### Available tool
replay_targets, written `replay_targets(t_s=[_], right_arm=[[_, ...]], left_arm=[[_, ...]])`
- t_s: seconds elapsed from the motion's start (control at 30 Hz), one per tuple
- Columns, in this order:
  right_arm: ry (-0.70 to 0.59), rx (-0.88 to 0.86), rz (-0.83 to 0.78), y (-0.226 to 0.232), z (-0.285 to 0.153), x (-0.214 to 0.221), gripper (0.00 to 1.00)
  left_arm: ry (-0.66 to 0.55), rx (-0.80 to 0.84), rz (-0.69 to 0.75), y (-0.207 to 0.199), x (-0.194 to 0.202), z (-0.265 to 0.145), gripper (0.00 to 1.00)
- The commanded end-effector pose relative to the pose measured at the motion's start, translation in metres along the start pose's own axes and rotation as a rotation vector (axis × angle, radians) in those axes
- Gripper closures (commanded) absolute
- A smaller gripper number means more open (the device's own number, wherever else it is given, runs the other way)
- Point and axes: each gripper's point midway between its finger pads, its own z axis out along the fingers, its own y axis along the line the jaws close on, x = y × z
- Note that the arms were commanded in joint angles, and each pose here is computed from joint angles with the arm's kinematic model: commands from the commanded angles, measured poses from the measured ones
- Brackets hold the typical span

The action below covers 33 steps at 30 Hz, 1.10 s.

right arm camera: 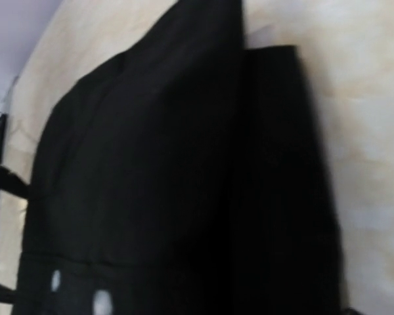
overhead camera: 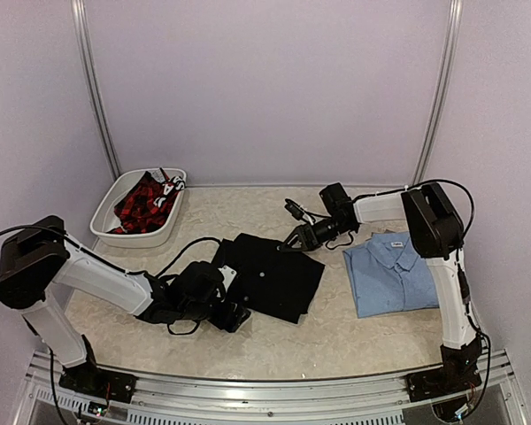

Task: Fold and stack the long sleeve shirts
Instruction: Pick up the square-folded shirt from the center of the board.

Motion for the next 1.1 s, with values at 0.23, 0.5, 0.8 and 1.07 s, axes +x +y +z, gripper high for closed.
replay_targets(t_s=[0.23, 0.5, 0.8, 1.07], right_arm=[[0.153, -0.137, 0.124, 0.024, 0.042, 0.066, 0.20], [0.191, -0.243, 0.106, 0.051, 0.060, 0.078, 0.33], [0.118, -0.274, 0.111, 0.060, 0.036, 0.054, 0.99], [0.000, 0.244, -0.013, 0.063, -0.060, -0.013, 1.00]], left_arm=[[0.041, -0.080, 0.025, 0.014, 0.017, 0.007, 0.16], [0.035, -0.090, 0.040, 0.016, 0.015, 0.006, 0.16], [0.013, -0.115, 0.039, 0.020, 0.008, 0.002, 0.15], [-0.095, -0.173, 0.003, 0.036, -0.029, -0.032, 0.11]])
